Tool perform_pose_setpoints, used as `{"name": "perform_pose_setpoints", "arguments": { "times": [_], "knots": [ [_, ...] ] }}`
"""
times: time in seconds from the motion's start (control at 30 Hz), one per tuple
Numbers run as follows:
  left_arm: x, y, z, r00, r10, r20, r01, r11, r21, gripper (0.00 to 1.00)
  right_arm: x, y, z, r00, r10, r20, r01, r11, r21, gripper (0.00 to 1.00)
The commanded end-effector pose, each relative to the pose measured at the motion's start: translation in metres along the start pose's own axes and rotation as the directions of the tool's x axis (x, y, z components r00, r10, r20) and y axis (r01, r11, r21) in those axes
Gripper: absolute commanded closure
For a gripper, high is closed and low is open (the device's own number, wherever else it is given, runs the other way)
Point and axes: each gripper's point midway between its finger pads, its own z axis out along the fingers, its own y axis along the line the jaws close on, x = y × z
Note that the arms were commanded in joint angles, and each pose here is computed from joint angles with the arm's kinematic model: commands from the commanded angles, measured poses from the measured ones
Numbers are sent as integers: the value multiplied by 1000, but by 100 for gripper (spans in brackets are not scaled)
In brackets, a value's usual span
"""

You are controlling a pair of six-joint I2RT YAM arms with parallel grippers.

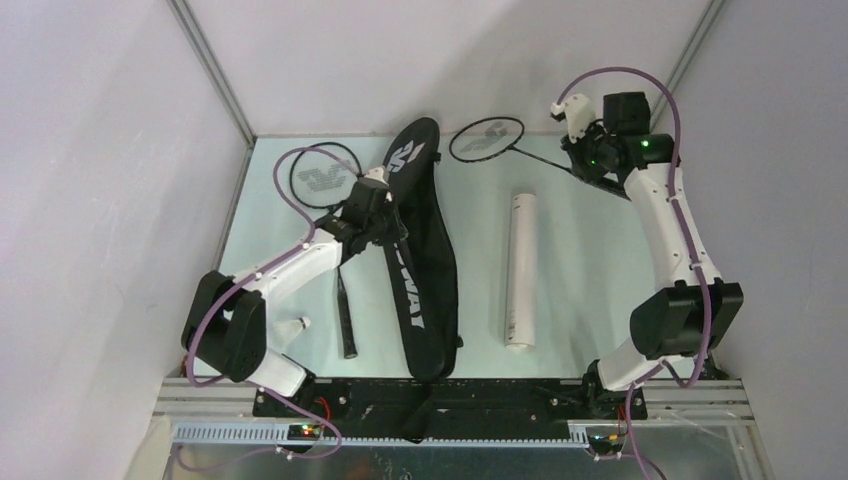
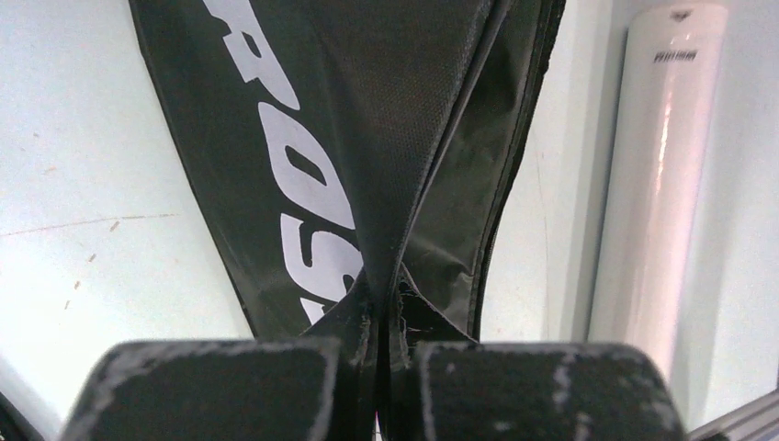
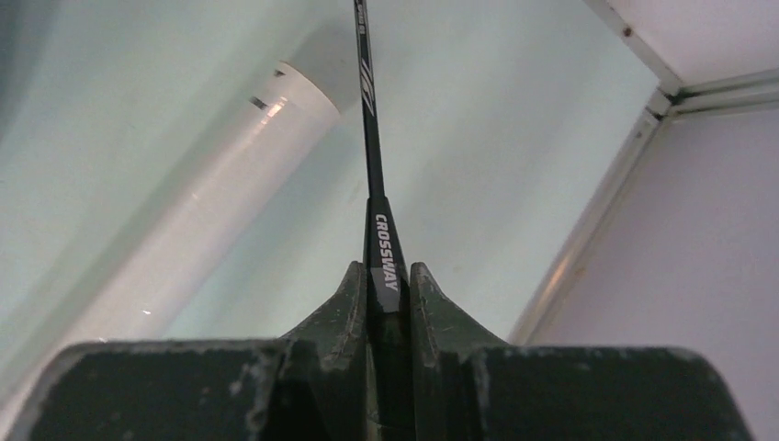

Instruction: Pack up the badminton gear

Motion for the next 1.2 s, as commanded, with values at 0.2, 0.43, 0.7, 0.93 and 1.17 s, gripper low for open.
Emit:
{"name": "perform_pose_setpoints", "arguments": {
  "times": [0.2, 0.43, 0.7, 0.93, 1.17],
  "knots": [
    [-53, 1, 27, 982, -180, 55, 177, 983, 48, 100, -28, 129, 13, 885, 465, 17, -456, 874, -171, 100],
    [-43, 9, 41, 989, -148, 0, 148, 989, 17, 100, 41, 180, 38, 820, 554, -141, -554, 831, 47, 100],
    [-30, 30, 29, 992, -127, 25, 128, 991, -48, 100, 23, 218, 68, 828, 554, -87, -561, 821, -104, 69],
    [-20, 51, 19, 992, -121, 47, 126, 985, -122, 100, -51, 233, 104, 779, 626, 44, -603, 766, -220, 29],
    [-20, 55, 10, 989, -130, 64, 137, 981, -135, 100, -73, 246, 192, 797, 602, -44, -603, 794, -70, 23]
  ]
}}
